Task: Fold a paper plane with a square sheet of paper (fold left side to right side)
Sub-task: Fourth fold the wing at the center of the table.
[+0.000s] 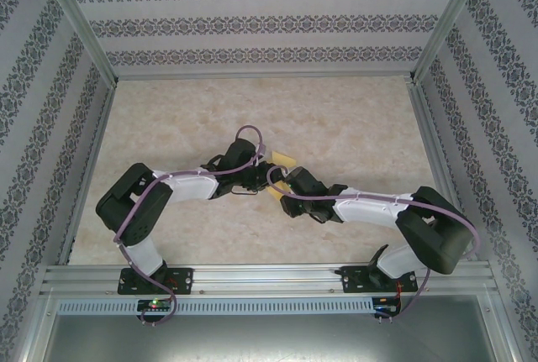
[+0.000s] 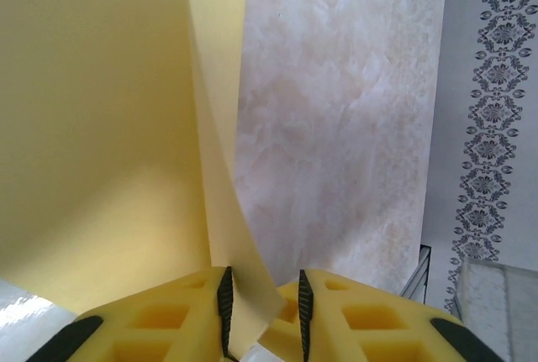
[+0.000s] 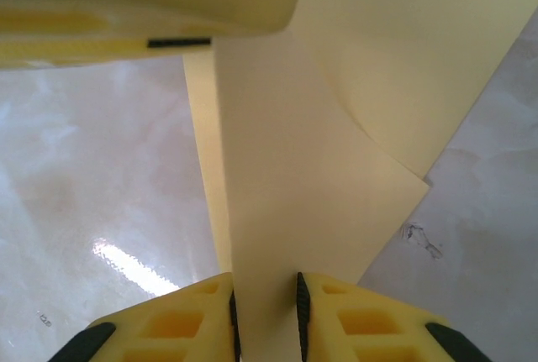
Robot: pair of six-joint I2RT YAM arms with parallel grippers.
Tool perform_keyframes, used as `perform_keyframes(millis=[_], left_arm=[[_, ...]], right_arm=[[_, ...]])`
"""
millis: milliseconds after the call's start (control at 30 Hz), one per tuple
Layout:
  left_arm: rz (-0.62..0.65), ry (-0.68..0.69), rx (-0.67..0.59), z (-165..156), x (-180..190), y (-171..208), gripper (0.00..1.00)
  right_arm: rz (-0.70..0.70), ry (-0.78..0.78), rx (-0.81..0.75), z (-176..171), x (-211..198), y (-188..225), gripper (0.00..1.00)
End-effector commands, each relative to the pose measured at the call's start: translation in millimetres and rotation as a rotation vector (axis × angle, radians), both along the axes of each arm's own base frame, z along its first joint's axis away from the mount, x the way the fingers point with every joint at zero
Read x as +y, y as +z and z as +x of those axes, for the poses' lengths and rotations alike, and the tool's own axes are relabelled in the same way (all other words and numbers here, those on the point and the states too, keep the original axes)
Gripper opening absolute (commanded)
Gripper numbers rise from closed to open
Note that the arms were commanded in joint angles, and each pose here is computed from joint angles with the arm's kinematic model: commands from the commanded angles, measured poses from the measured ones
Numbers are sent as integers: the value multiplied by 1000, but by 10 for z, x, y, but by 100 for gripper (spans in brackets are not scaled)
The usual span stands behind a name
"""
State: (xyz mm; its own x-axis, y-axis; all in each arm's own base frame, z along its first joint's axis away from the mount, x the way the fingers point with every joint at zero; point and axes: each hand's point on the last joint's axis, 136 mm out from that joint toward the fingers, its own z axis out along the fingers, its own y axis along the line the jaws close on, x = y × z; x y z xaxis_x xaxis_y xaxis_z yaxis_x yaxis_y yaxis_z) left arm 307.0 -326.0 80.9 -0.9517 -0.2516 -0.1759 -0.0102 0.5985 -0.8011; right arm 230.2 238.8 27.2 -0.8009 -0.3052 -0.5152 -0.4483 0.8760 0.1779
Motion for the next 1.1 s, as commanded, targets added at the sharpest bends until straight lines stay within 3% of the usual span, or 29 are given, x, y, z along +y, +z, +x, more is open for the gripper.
perform_keyframes(millis=[0, 167, 500, 633, 800, 900, 1067], left_arm=[[6, -4, -50, 15, -25, 218, 33], [23, 9, -52, 10, 35, 234, 38], [23, 91, -70, 51, 383, 355, 62], [31, 146, -68, 85, 603, 352, 65], [26, 134, -48, 72, 614, 280, 56], [-4, 103, -31, 85, 511, 219, 45], [-18, 43, -4, 99, 295, 93, 38]], right_arm=[[-9, 17, -4, 4, 48, 17, 23], [-14, 19, 11, -25, 28, -29, 17], [13, 18, 43, -59, 13, -82, 13], [68, 19, 63, -63, 14, -67, 12], [153, 27, 99, -87, 26, -65, 12], [204, 25, 114, -85, 28, -52, 11], [250, 7, 129, -72, 0, -36, 11]])
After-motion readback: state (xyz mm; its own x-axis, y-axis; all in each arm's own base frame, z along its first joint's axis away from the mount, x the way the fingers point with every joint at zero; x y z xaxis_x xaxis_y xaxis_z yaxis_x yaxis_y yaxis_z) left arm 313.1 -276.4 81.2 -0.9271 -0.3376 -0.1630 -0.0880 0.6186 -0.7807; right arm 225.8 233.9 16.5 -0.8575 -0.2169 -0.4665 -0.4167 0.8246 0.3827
